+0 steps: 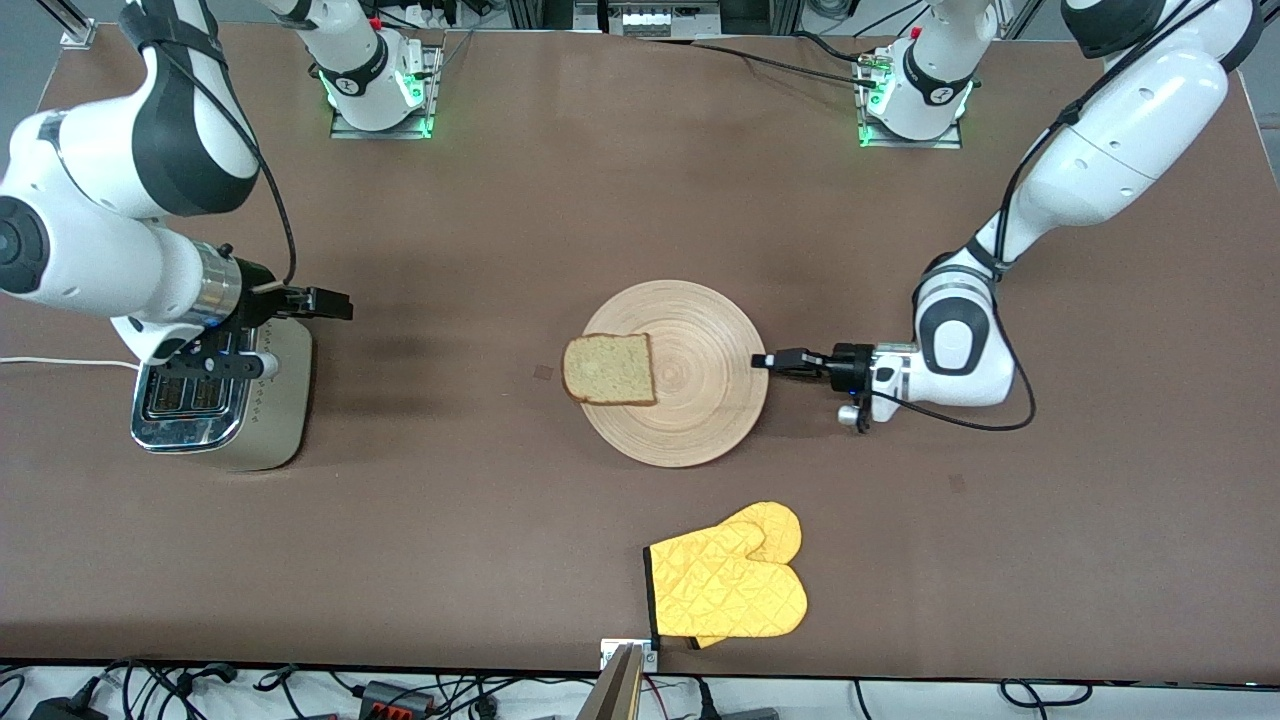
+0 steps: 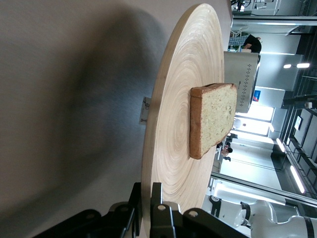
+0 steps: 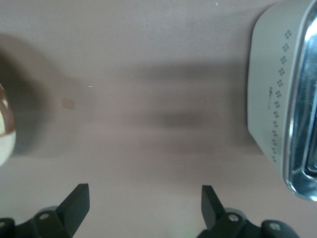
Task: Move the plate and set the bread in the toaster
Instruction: 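Push the wooden plate toward the toaster with the left gripper, then reach the right gripper to the bread while the left gripper releases the plate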
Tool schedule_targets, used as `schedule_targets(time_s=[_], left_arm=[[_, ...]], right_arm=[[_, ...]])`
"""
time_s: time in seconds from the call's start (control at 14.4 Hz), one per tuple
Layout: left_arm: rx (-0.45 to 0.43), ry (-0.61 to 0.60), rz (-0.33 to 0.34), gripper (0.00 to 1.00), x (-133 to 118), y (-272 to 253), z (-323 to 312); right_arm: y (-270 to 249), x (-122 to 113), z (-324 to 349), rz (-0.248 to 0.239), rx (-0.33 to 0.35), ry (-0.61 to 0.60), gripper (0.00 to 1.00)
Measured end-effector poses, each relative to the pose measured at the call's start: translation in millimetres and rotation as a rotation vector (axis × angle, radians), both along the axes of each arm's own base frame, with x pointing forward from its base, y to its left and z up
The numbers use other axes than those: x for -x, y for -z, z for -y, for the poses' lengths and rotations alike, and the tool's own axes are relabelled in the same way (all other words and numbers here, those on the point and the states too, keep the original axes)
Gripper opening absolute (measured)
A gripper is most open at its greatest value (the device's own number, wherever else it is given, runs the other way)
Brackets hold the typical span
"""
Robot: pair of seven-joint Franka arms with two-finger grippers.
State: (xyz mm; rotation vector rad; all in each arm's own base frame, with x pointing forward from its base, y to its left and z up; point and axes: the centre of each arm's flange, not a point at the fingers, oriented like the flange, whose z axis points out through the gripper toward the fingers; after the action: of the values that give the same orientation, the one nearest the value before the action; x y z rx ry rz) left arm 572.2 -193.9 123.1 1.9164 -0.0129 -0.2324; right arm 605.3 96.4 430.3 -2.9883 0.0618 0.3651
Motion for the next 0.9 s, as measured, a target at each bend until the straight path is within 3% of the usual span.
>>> schedule_targets(time_s=[0.21,0.49,0.69,0.9], left_arm=[[0.017,-0.001,-0.028,0.1,15,-1,52],[-0.047,0.003,-0.002,0.1,32,2,104],[-0.056,0.001,0.012,0.1,29,0,107],[-0.061,-0.011,0.022,0.1,22,-1,101]], right_arm=[[20,-8,0,0.005,-0.001,0.004,1.0],[34,-14,-5,0.007,-0.018,0.013,1.0],[56,-17,-12,-0.029,-0.089,0.053,1.0],[77,-21,-14,-0.038,-0.107,0.07,1.0]])
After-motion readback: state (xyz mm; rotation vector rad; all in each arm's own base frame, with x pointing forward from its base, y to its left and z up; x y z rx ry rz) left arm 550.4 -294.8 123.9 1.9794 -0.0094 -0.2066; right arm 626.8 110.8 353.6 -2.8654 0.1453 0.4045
